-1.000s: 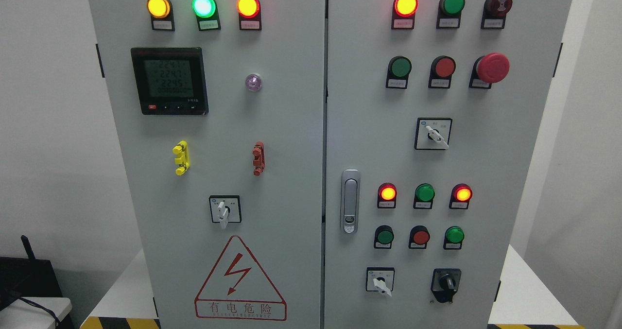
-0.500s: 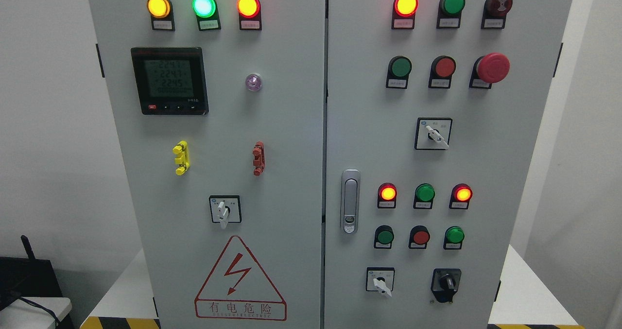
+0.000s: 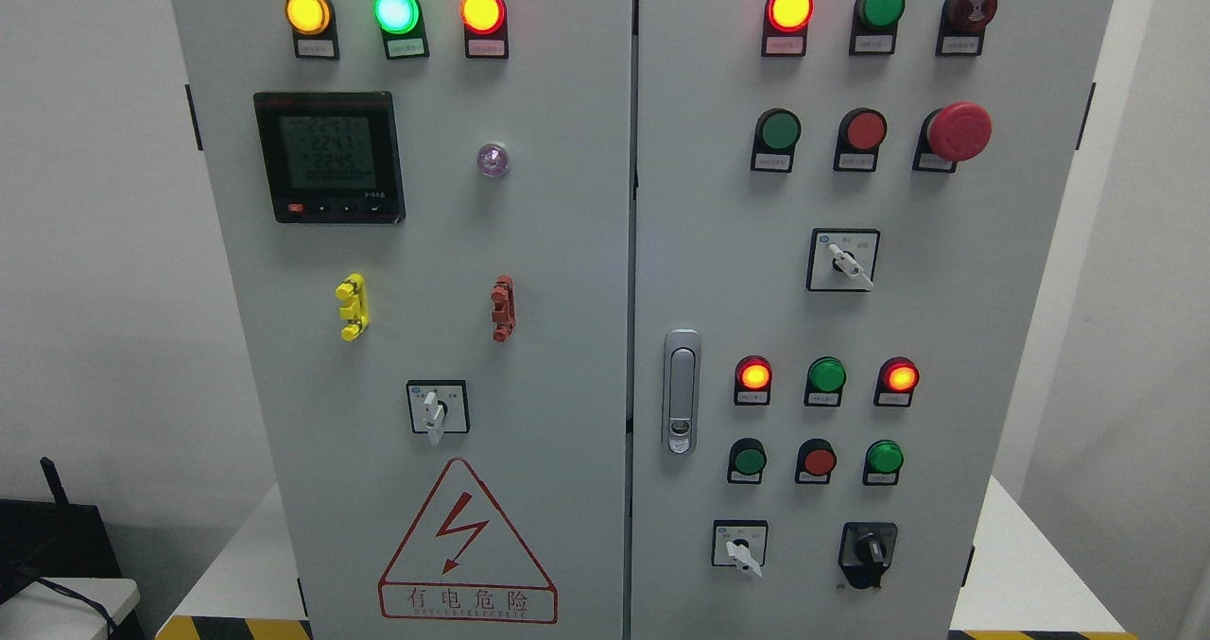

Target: Turn on light switch 1

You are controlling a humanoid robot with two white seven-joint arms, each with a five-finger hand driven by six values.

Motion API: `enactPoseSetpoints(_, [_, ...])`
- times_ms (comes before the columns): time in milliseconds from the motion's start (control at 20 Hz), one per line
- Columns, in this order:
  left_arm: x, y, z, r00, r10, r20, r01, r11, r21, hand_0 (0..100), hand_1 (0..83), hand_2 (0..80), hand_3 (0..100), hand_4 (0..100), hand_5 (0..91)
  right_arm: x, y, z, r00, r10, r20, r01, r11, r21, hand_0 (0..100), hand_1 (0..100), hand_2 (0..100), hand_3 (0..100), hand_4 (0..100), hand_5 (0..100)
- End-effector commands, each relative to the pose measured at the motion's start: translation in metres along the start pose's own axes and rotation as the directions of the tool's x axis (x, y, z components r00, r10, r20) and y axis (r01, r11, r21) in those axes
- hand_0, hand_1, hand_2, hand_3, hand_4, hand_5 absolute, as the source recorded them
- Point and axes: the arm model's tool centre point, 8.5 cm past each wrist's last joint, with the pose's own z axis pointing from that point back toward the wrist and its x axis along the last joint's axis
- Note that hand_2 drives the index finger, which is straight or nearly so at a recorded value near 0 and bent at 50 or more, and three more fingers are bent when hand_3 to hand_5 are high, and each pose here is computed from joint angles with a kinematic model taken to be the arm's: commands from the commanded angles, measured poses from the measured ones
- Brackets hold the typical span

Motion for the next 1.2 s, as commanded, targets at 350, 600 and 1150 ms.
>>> enactPoseSetpoints(350, [0.15,-0.143,-0.042,0.933,0.118,0.341,-0.022,0.962,-0.273,6,16.0,43.5,66,75,74.4,0.0,0.0,0.0,1.0,-0.018,0.003,0.018,1.0,0.001,12,39,0,0,0,0])
enactPoseSetpoints(600, [0.174,-0.175,-0.042,0.929,0.161,0.332,-0.079,0.966,-0.248,2,20.9,45.1,69,77,76.6,0.0,0.0,0.0,1.0,-0.017,0.001,0.017,1.0,0.001,12,39,0,0,0,0])
enactPoseSetpoints(1150, [0.198,-0.21,-0.03,0.928,0.149,0.342,-0.072,0.971,-0.228,1,24.5,47.9,72,79,79.6,0.0,0.0,0.0,1.0,-0.018,0.002,0.018,1.0,0.002,12,39,0,0,0,0])
